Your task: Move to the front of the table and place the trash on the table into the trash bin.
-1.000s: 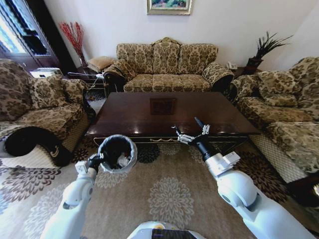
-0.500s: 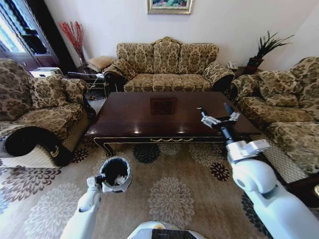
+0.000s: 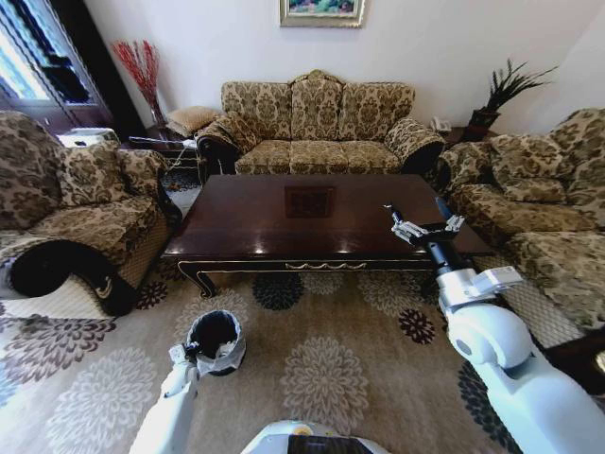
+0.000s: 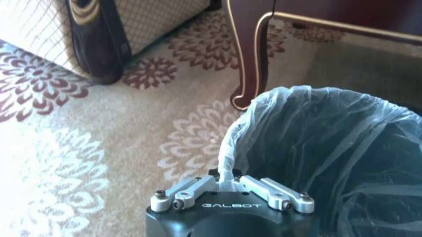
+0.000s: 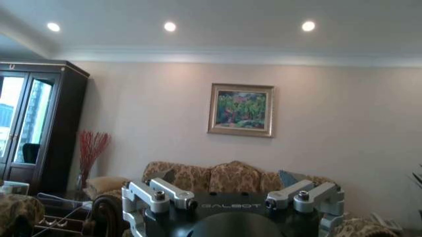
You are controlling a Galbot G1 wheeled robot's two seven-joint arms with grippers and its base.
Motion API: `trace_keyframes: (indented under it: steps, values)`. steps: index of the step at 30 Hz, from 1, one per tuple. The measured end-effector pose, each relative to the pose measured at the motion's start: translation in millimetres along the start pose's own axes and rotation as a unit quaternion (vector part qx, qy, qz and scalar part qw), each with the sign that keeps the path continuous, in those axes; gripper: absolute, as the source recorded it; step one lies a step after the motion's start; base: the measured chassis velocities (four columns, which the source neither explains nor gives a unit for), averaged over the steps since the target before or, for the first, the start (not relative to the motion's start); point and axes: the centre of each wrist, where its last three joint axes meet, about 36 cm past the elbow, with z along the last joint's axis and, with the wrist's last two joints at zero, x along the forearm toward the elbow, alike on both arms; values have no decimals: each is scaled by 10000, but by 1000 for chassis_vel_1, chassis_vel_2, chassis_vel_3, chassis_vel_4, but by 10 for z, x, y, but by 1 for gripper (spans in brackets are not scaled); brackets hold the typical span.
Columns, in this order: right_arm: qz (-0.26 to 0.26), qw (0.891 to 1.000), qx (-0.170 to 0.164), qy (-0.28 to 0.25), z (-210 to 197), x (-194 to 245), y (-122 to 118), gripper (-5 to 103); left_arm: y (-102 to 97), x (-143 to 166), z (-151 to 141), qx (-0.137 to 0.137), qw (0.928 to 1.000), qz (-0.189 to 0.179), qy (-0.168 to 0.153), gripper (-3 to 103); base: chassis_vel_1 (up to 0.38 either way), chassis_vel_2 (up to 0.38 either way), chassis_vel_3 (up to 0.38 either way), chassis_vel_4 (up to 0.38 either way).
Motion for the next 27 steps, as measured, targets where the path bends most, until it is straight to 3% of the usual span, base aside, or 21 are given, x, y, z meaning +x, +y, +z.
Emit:
trace_keyframes:
  steps: [11, 14, 16, 18, 23, 26, 27]
  values:
    - [-1, 10000, 3, 24, 5, -9, -7, 100, 105, -143, 147, -42, 10000, -25, 68, 0, 0, 0, 0, 0]
    - [-33, 10000, -13, 43, 18, -14, 9, 100, 105, -178, 155, 37, 10000, 2, 21, 16, 0, 0, 0, 0]
    - [-40, 10000, -16, 38, 17, -20, 12, 100, 104, -180, 161, 57, 10000, 0, 32, 16, 0, 0, 0, 0]
    - [-57, 10000, -15, 20, 10, -32, 18, 100, 90, -172, 189, 56, 10000, 20, 29, 32, 0, 0, 0, 0]
    - [-71, 10000, -12, 26, 6, -28, 23, 100, 141, -151, 184, 30, 10000, -10, -66, 43, 0, 0, 0, 0]
    - [-84, 10000, -14, 18, -3, -23, 30, 100, 248, -125, 151, 5, 9996, -168, -223, 59, 0, 0, 0, 0]
    - [-84, 10000, -14, 18, -3, -23, 30, 100, 248, -125, 151, 5, 9996, -168, -223, 59, 0, 0, 0, 0]
